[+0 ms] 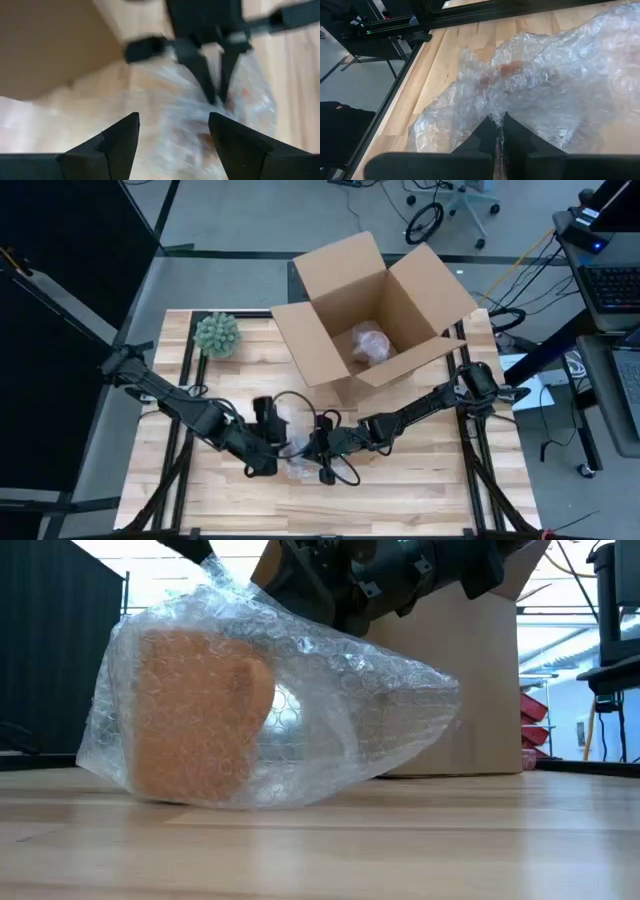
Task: Wrap mug
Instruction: Wrap the orange mug with bubble wrap
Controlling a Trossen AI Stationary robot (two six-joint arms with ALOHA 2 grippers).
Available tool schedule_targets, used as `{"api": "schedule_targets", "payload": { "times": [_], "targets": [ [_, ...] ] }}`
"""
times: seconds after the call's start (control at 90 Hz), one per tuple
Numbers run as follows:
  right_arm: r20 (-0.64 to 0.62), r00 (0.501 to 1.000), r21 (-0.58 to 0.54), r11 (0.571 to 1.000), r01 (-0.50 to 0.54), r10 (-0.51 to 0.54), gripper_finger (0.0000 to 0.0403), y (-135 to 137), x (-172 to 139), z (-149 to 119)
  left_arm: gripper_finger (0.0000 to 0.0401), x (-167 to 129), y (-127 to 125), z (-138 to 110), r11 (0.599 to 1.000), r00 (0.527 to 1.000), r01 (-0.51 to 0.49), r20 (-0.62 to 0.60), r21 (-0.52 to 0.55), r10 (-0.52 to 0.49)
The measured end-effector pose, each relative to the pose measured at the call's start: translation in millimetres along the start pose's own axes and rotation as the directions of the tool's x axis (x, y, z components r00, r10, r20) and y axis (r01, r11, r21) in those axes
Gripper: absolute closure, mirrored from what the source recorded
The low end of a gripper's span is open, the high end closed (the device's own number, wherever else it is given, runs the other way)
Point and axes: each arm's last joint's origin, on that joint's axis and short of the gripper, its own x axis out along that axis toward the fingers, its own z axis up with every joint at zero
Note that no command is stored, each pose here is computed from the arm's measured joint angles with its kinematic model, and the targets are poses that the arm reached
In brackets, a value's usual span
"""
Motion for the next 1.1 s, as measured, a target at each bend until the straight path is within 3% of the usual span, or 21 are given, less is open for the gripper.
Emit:
{"api": "schedule_targets", "payload": {
  "times": [0.133, 0.233, 0.411, 0.556, 0.678, 0.744, 0.911, 1.1],
  "targets": [
    [0.000, 1.000, 0.000, 1.000, 0.000, 0.000, 0.0403, -0.1, 0.2, -0.2, 0.0172, 3.0, 14.2, 4.8, 0.989, 0.987, -0.150, 0.051, -0.008, 0.151],
    [0.001, 1.000, 0.001, 1.000, 0.001, -0.001, 0.0403, -0.2, 0.2, -0.1, 0.0173, 22.5, 25.3, 7.1, 0.984, 0.986, -0.164, 0.008, -0.066, 0.165],
    [0.005, 1.000, 0.001, 1.000, 0.000, 0.000, 0.0403, -0.2, 0.3, -0.1, 0.0173, 65.4, 54.0, 1.6, 0.967, 0.975, -0.172, -0.175, -0.186, 0.140],
    [0.004, 1.000, 0.001, 1.000, 0.000, 0.000, 0.0403, -0.2, 0.3, -0.2, 0.0173, 78.1, 73.1, 1.4, 0.966, 0.970, -0.075, -0.242, -0.246, 0.014],
    [0.004, 1.000, 0.001, 1.000, 0.000, 0.000, 0.0403, -0.3, 0.4, -0.3, 0.0173, 76.0, 71.4, -0.3, 0.941, 0.933, 0.137, -0.280, -0.310, -0.228],
    [0.004, 1.000, -0.004, 1.000, 0.000, 0.000, 0.0403, -0.3, 0.4, -0.4, 0.0173, 73.5, 67.7, -1.9, 0.920, 0.905, 0.196, -0.299, -0.339, -0.303],
    [0.004, 1.000, -0.006, 1.000, 0.000, 0.000, 0.0403, -0.3, 0.4, -0.3, 0.0173, 66.7, 54.1, -8.0, 0.900, 0.854, 0.249, -0.358, -0.358, -0.378],
    [0.004, 1.000, -0.006, 1.000, 0.000, 0.000, 0.0403, -0.3, 0.4, -0.5, 0.0173, 58.1, 31.4, -9.0, 0.897, 0.849, 0.283, -0.346, -0.339, -0.399]
  ]
}}
